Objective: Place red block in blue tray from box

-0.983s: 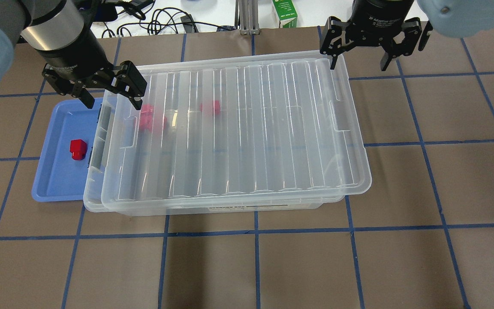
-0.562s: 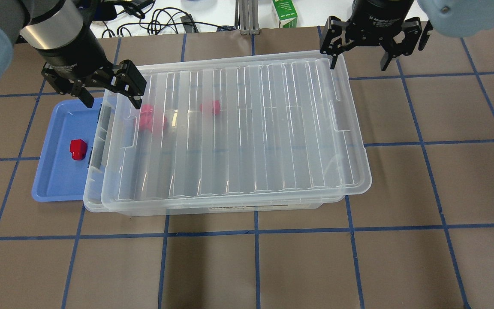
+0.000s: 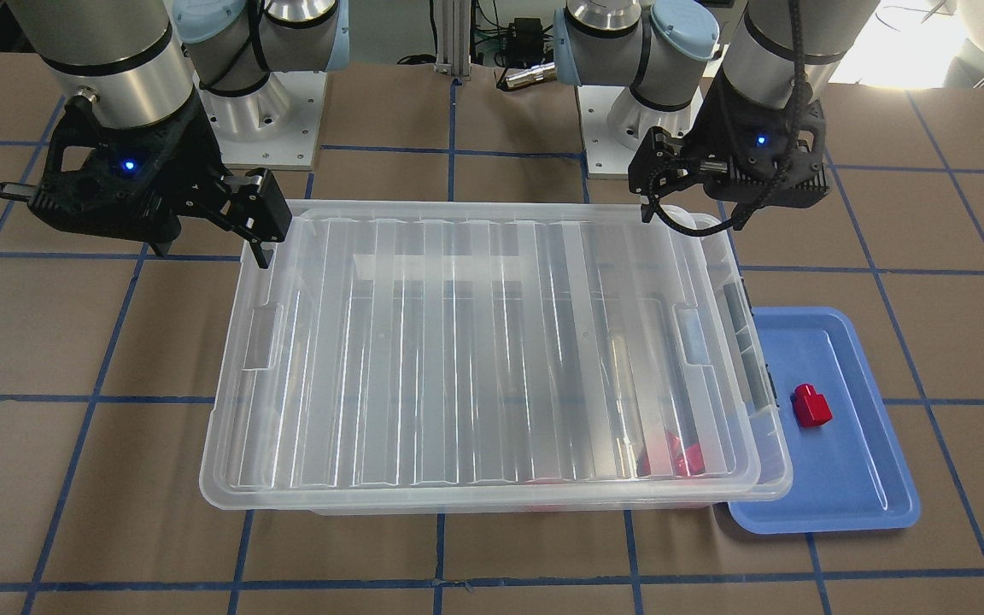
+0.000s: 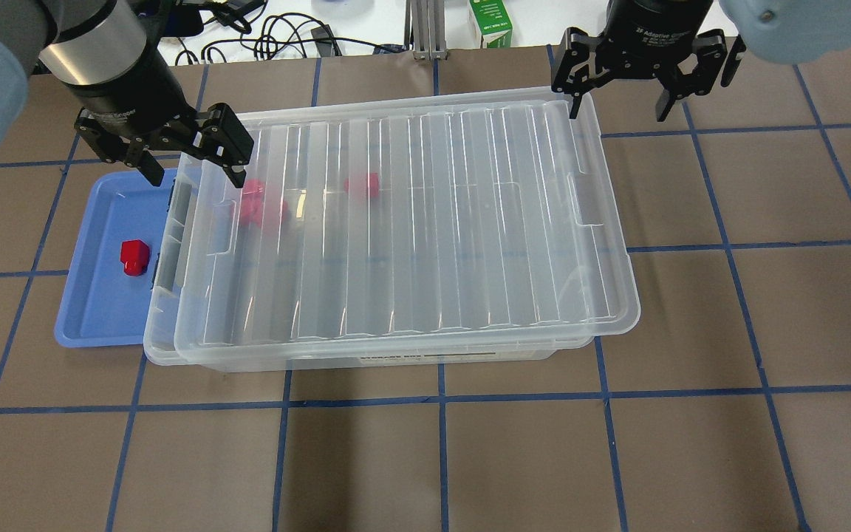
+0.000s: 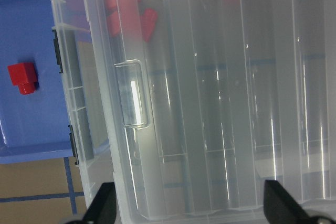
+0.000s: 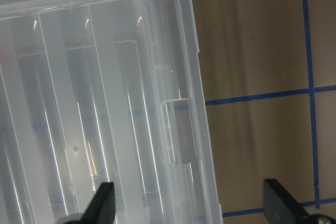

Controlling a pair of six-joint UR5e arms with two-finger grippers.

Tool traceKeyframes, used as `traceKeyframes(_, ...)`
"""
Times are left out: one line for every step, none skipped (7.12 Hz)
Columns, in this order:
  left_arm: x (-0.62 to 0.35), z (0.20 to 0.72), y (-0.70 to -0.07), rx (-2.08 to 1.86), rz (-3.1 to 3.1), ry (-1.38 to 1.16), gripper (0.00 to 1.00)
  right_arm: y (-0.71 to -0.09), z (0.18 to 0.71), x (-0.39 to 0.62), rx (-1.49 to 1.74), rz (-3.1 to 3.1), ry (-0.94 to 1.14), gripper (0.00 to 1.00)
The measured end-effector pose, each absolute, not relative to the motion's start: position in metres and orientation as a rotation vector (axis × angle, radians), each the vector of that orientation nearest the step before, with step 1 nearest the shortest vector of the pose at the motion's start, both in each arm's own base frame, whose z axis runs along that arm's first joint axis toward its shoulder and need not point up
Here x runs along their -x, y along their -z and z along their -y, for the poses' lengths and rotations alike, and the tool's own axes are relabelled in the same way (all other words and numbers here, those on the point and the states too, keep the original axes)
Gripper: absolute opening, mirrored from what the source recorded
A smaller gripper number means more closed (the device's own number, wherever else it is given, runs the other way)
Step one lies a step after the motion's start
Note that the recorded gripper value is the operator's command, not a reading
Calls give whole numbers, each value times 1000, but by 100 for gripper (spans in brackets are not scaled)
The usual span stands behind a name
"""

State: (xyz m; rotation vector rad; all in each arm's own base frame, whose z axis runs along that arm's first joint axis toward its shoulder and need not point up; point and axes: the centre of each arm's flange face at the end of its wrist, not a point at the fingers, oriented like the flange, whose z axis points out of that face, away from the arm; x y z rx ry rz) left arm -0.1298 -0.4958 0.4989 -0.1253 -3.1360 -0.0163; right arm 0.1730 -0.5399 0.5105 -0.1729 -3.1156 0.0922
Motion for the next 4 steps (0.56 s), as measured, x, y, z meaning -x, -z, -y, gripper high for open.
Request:
traceKeyframes(130, 496, -499, 125, 3136, 17, 100, -510, 540, -173, 173, 3116, -92, 100)
traceKeyframes(130, 497, -499, 124, 3134, 16, 100, -511, 540, -173, 173, 3116, -92, 100)
traceKeyframes(130, 497, -499, 124, 3133, 15, 100, -511, 540, -173, 174, 3116, -93, 100)
traceKeyframes(130, 496, -500, 124, 3134, 13, 100, -511, 540, -172, 175, 3116, -93, 100)
